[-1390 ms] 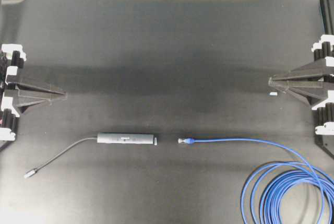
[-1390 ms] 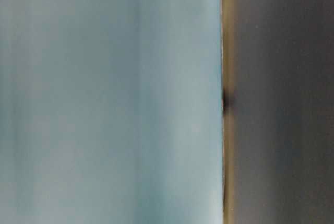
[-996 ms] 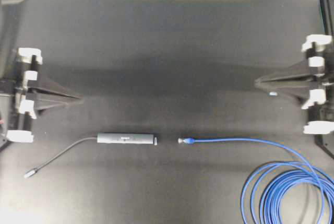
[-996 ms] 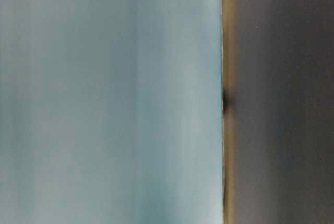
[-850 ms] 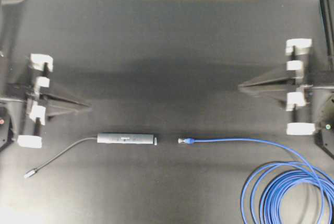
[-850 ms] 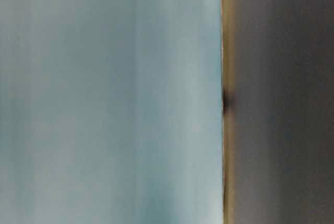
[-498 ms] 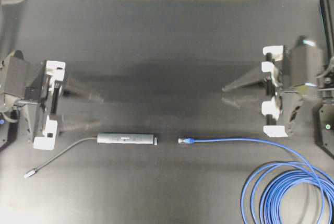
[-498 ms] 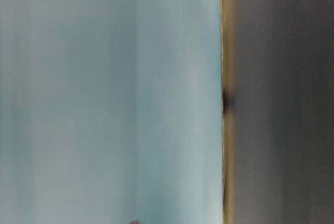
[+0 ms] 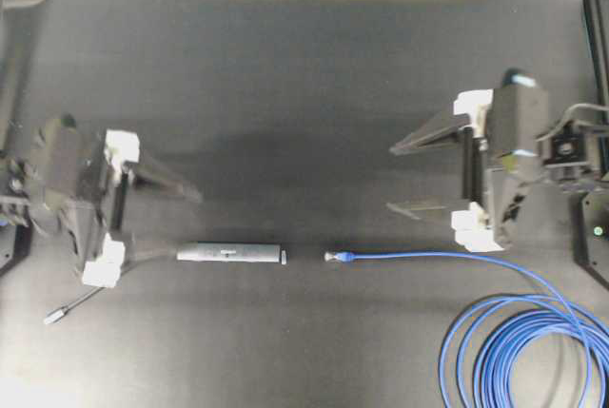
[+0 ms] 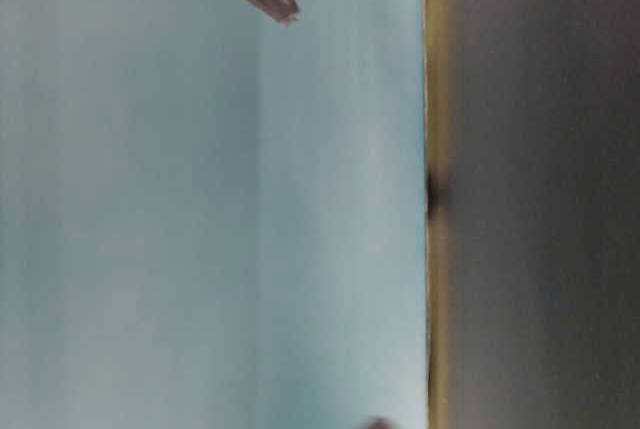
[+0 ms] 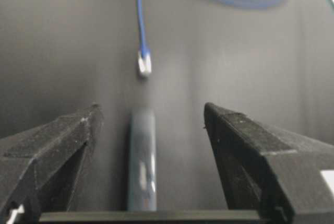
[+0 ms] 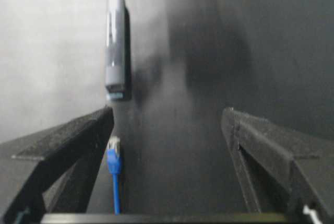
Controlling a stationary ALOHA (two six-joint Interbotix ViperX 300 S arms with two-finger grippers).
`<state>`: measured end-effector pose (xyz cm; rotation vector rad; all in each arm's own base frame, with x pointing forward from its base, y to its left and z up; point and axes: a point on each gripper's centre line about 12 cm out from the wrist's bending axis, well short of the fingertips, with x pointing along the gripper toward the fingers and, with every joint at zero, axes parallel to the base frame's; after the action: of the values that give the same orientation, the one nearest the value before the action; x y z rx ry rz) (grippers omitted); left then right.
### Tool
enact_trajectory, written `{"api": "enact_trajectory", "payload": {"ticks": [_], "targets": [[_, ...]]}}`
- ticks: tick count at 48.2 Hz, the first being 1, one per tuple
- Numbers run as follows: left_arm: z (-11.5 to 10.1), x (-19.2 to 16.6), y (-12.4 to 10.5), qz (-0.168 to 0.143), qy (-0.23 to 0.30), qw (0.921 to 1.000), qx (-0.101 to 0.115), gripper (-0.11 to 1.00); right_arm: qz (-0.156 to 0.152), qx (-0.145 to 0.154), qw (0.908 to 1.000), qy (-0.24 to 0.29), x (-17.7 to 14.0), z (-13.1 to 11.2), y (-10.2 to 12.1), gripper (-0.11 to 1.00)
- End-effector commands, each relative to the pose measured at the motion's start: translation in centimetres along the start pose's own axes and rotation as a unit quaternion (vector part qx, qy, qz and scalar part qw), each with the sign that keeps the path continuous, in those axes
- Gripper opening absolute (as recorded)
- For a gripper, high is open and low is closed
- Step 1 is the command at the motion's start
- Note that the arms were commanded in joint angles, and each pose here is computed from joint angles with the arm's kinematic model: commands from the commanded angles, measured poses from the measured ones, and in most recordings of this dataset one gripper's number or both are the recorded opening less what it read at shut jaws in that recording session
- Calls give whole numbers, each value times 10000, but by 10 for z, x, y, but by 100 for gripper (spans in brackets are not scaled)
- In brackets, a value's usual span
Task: Insert the LAN cable into the hub.
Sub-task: 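Move the left gripper down over the grey Anker hub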
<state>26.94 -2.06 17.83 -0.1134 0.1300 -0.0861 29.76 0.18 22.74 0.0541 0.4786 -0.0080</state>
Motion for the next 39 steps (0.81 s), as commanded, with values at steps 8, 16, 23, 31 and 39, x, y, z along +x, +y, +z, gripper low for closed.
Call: {"api": "enact_trajectory", "payload": {"ticks": [8, 16, 23, 31, 39], "targets": [[-30, 23, -7, -198, 104, 9997, -136, 75, 28, 32, 9999, -113, 11, 5, 2, 81], [-51, 40, -5, -177, 297, 9991, -226, 75, 34, 59, 9999, -113, 11, 4, 2, 81], [-65, 53, -3, -157, 449, 9986, -241, 75, 52, 103, 9999, -119, 11, 5, 4, 81], [-75, 61, -1, -120, 598, 9979, -237, 75, 85, 101, 9998, -117, 11, 4, 6, 81], [-79, 61, 2, -79, 662, 9975, -242, 75, 85, 108, 9998, -124, 11, 5, 6, 81]]}}
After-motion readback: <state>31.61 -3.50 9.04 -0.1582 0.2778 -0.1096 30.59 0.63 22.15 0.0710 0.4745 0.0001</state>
